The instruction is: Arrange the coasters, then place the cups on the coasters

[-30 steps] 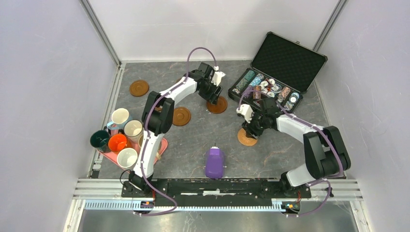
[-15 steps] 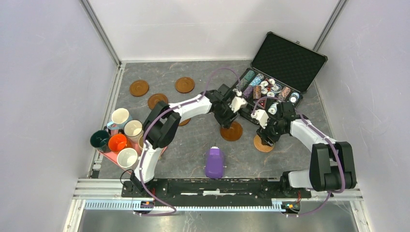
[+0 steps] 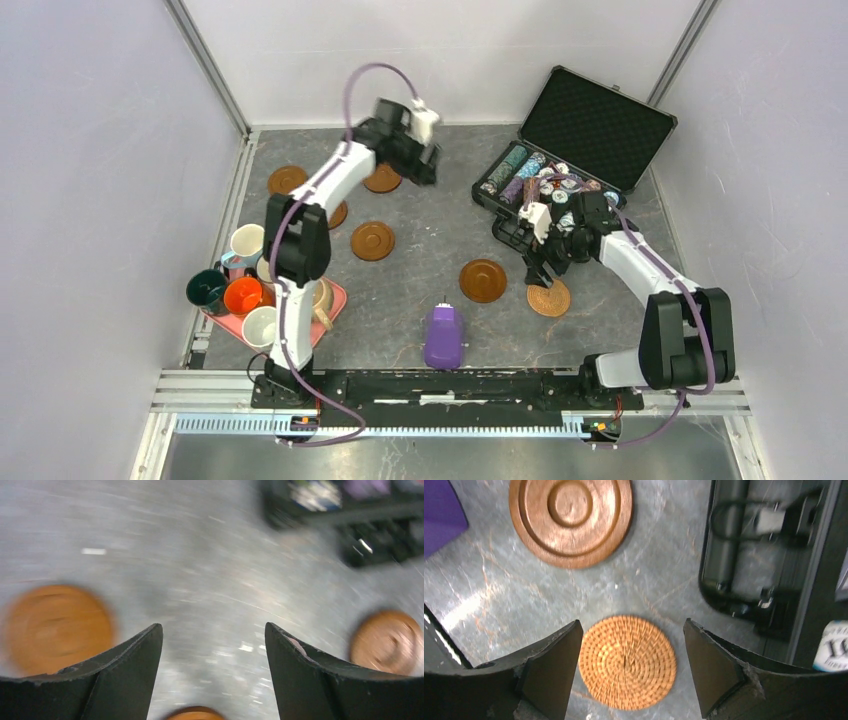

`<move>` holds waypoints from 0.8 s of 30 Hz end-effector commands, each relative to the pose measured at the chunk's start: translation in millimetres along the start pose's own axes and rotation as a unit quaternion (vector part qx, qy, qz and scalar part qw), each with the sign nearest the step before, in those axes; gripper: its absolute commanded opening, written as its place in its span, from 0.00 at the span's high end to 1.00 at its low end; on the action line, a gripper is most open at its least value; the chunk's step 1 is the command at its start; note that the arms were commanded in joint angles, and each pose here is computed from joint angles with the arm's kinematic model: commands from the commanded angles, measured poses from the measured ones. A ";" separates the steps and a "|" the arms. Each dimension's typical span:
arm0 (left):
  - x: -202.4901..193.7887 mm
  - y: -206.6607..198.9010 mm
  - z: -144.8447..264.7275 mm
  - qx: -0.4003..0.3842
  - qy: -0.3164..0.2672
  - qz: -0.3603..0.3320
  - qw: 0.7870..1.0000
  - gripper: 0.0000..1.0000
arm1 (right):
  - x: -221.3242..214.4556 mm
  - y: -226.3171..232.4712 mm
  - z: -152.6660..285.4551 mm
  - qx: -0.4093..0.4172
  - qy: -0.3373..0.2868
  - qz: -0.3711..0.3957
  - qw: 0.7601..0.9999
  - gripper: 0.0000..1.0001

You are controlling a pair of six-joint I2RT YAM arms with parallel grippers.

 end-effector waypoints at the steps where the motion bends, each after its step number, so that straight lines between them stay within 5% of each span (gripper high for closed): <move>1: 34.2 88.1 30.6 0.120 -0.089 0.081 0.985 0.18 | 39.2 -12.4 -9.9 -0.005 -0.056 0.006 0.998 0.19; 10: 28.8 183.3 31.1 0.226 -0.113 0.157 0.955 0.18 | 74.3 -16.3 -46.8 -0.030 -0.040 0.033 0.998 0.17; 24: -9.5 196.7 0.7 0.229 -0.022 0.128 0.965 0.24 | 79.6 -21.6 -86.4 -0.016 0.005 0.040 0.999 0.15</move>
Point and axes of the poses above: each gripper's point midway between its finger pads, its own z axis back along the fingers, its own y axis along the line the jaws close on, x = y × z, the point moved 8 cm from there along z, back along the fingers, and after that the axes turned 9 degrees about z, right-handed, at the moved point
